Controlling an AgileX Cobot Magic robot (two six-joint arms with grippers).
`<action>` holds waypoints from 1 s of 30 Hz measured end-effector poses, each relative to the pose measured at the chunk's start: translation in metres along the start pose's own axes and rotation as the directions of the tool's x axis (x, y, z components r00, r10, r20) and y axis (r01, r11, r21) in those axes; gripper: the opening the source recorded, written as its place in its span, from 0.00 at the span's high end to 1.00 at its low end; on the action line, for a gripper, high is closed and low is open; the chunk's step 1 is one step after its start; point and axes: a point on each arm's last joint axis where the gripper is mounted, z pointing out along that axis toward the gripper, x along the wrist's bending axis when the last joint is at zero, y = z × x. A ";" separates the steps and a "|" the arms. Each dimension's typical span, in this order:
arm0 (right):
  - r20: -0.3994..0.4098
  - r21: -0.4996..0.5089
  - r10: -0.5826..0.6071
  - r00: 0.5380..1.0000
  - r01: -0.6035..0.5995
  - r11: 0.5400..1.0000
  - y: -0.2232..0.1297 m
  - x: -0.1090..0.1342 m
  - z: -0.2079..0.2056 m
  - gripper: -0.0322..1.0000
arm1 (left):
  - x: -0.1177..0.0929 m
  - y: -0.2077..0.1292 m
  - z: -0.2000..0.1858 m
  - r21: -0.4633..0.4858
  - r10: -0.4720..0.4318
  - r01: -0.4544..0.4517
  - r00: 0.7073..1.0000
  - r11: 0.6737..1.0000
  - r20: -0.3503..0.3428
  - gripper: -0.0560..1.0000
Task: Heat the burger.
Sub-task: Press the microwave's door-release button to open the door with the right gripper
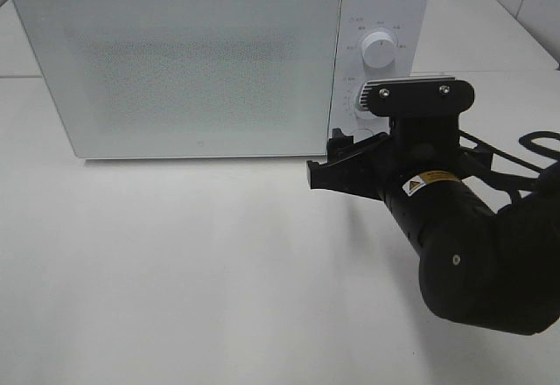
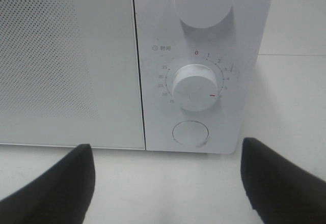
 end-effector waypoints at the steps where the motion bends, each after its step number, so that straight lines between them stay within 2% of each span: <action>1: 0.001 0.006 0.002 1.000 -0.002 1.000 -0.001 0.000 0.000 0.24 | 0.000 0.000 0.000 0.000 0.000 0.000 1.000 1.000 0.000 0.03; 5: 0.020 0.015 0.028 0.999 -0.028 0.999 -0.001 -0.001 0.000 0.25 | 0.000 0.000 0.000 0.000 0.000 0.000 1.000 1.000 0.000 0.03; 7: 0.055 0.022 0.116 0.992 -0.117 0.993 -0.002 -0.004 0.000 0.28 | 0.000 0.000 0.000 0.000 0.000 0.000 1.000 1.000 0.000 0.03; 8: 0.055 0.022 0.116 0.992 -0.117 0.993 -0.002 -0.004 0.000 0.28 | 0.000 0.000 0.000 0.000 0.000 0.000 1.000 1.000 0.000 0.03; 9: 0.068 0.021 0.182 0.981 -0.184 0.983 -0.003 -0.005 0.000 0.32 | 0.000 0.000 0.000 0.000 0.000 0.000 1.000 1.000 0.000 0.03; 10: 0.068 0.021 0.182 0.981 -0.184 0.983 -0.003 -0.005 0.000 0.32 | 0.000 0.000 0.000 0.000 0.000 0.000 1.000 1.000 0.000 0.03; 11: 0.073 0.015 0.266 0.961 -0.267 0.963 -0.003 -0.006 0.000 0.34 | 0.000 0.000 0.000 0.000 0.000 0.000 1.000 1.000 0.000 0.03; 12: 0.077 0.013 0.303 0.950 -0.305 0.952 -0.003 -0.006 0.000 0.38 | 0.000 0.000 0.000 0.000 0.000 0.000 1.000 1.000 0.000 0.03; 13: 0.077 0.013 0.303 0.950 -0.305 0.952 -0.003 -0.006 0.000 0.38 | 0.000 0.000 0.000 0.000 0.000 0.000 1.000 1.000 0.000 0.03; 15: 0.081 0.001 0.443 0.893 -0.445 0.896 -0.003 -0.006 0.000 0.47 | 0.000 0.000 0.000 0.000 0.000 0.000 1.000 1.000 0.000 0.03; 16: 0.081 0.001 0.443 0.893 -0.445 0.896 -0.003 -0.006 0.000 0.47 | 0.000 0.000 0.000 0.000 0.000 0.000 1.000 1.000 0.000 0.03; 17: 0.082 0.001 0.541 0.837 -0.542 0.840 -0.004 -0.006 0.000 0.54 | 0.000 0.000 0.000 0.000 0.000 0.000 1.000 1.000 0.000 0.03; 18: 0.084 0.004 0.587 0.805 -0.589 0.808 -0.005 -0.006 0.000 0.57 | 0.000 0.000 0.000 0.000 0.000 0.000 1.000 1.000 0.000 0.03; 19: 0.084 0.004 0.587 0.805 -0.589 0.808 -0.005 -0.006 0.000 0.57 | 0.000 0.000 0.000 0.000 0.000 0.000 1.000 1.000 0.000 0.03; 20: 0.090 0.012 0.665 0.741 -0.669 0.744 -0.006 -0.005 0.000 0.64 | 0.000 0.000 0.000 0.000 0.000 0.000 1.000 1.000 0.000 0.03; 21: 0.093 0.014 0.699 0.709 -0.703 0.711 -0.007 -0.005 0.000 0.66 | 0.000 0.000 0.000 0.000 0.000 0.000 1.000 1.000 0.000 0.03; 22: 0.093 0.014 0.699 0.709 -0.703 0.711 -0.007 -0.005 0.000 0.66 | 0.000 0.000 0.000 0.000 0.000 0.000 1.000 1.000 0.000 0.03; 23: 0.098 0.013 0.780 0.618 -0.785 0.619 -0.008 -0.004 0.000 0.72 | 0.000 0.000 0.000 0.000 0.000 0.000 1.000 1.000 0.000 0.03; 24: 0.097 0.010 0.818 0.567 -0.822 0.569 -0.008 -0.004 0.000 0.73 | 0.000 0.000 0.000 0.000 0.000 0.000 1.000 1.000 0.000 0.03; 25: 0.097 0.010 0.818 0.567 -0.822 0.569 -0.008 -0.004 0.000 0.73 | 0.000 0.000 0.000 0.000 0.000 0.000 1.000 1.000 0.000 0.03; 26: 0.089 0.008 0.874 0.477 -0.878 0.478 -0.007 -0.003 0.000 0.77 | 0.000 0.000 0.000 0.000 0.000 0.000 1.000 1.000 0.000 0.03; 27: 0.087 0.008 0.900 0.428 -0.903 0.429 -0.007 -0.002 0.000 0.78 | 0.000 0.000 0.000 0.000 0.000 0.000 1.000 1.000 0.000 0.03; 28: 0.087 0.008 0.900 0.428 -0.903 0.429 -0.007 -0.002 0.000 0.78 | 0.000 0.000 0.000 0.000 0.000 0.000 1.000 1.000 0.000 0.03; 29: 0.080 0.010 0.935 0.346 -0.938 0.346 -0.007 -0.001 0.000 0.81 | 0.000 0.000 0.000 0.000 0.000 0.000 1.000 1.000 0.000 0.03; 30: 0.077 0.011 0.949 0.304 -0.952 0.304 -0.007 -0.001 0.000 0.83 | 0.000 0.000 0.000 0.000 0.000 0.000 1.000 1.000 0.000 0.03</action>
